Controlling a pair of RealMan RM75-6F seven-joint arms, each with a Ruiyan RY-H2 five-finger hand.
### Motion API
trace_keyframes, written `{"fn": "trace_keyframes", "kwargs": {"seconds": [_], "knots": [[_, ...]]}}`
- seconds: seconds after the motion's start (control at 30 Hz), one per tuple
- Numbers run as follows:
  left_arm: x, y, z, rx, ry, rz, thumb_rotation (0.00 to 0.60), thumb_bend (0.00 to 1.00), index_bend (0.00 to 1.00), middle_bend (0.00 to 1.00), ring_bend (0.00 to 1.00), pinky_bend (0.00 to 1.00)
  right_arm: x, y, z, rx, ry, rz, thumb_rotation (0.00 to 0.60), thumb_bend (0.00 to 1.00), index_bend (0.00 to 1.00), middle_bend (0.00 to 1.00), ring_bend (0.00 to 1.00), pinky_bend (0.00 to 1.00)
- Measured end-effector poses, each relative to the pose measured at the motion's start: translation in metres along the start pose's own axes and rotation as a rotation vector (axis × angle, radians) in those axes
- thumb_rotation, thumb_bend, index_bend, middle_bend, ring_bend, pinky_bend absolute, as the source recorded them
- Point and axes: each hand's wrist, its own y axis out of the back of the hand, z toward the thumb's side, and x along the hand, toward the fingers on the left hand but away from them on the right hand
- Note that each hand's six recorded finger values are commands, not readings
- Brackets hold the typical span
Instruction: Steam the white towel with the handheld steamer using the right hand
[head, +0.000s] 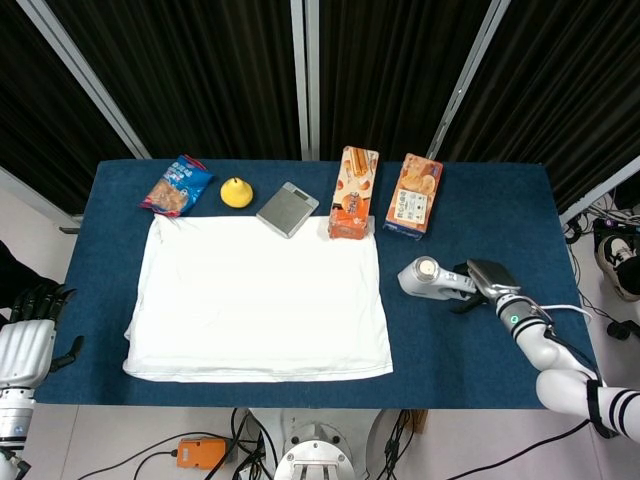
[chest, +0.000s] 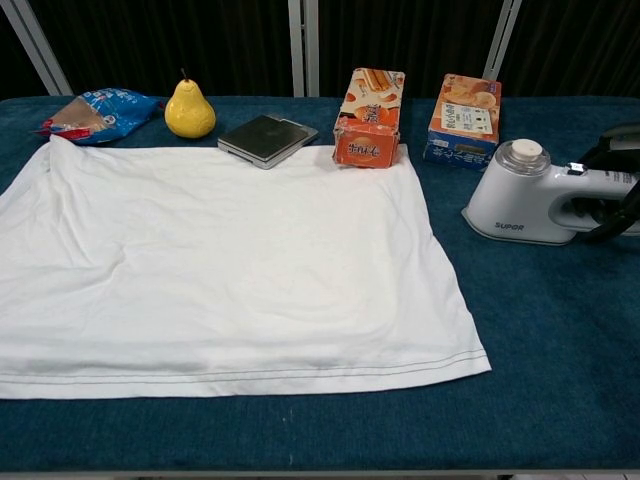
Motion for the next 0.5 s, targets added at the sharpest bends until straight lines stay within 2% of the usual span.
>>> {"fn": "trace_keyframes", "kwargs": {"seconds": [0.17, 0.2, 0.37, 0.5], "knots": [[-0.0001, 0.0003, -0.0005, -0.002, 0.004, 0.002, 0.6, 0.27, 0.14, 0.11, 0.01, 0.0, 0.0026, 0.0, 0.0, -0.041, 0.003, 0.009, 0.6, 0.1, 0.68, 0.65, 0.67, 0.3], [-0.0001, 0.0003, -0.0004, -0.003, 0.004, 0.002, 0.6, 0.27, 0.14, 0.11, 0.01, 0.0, 0.003, -0.0008, 0.0003, -0.043, 0.004, 0.016, 0.6, 0.13, 0.7, 0.67, 0.69, 0.33], [0.0001, 0.0001, 0.0004, -0.001, 0.002, 0.001, 0.6, 0.27, 0.14, 0.11, 0.01, 0.0, 0.0007, -0.0029, 0.0018, -0.021, 0.016, 0.011, 0.6, 0.38, 0.78, 0.74, 0.76, 0.5], [-0.0001, 0.0007, -0.0003, 0.0, 0.004, 0.001, 0.6, 0.27, 0.14, 0.11, 0.01, 0.0, -0.0011, -0.0031, 0.0066, -0.008, 0.042, -0.01, 0.6, 0.43, 0.84, 0.78, 0.8, 0.64]]}}
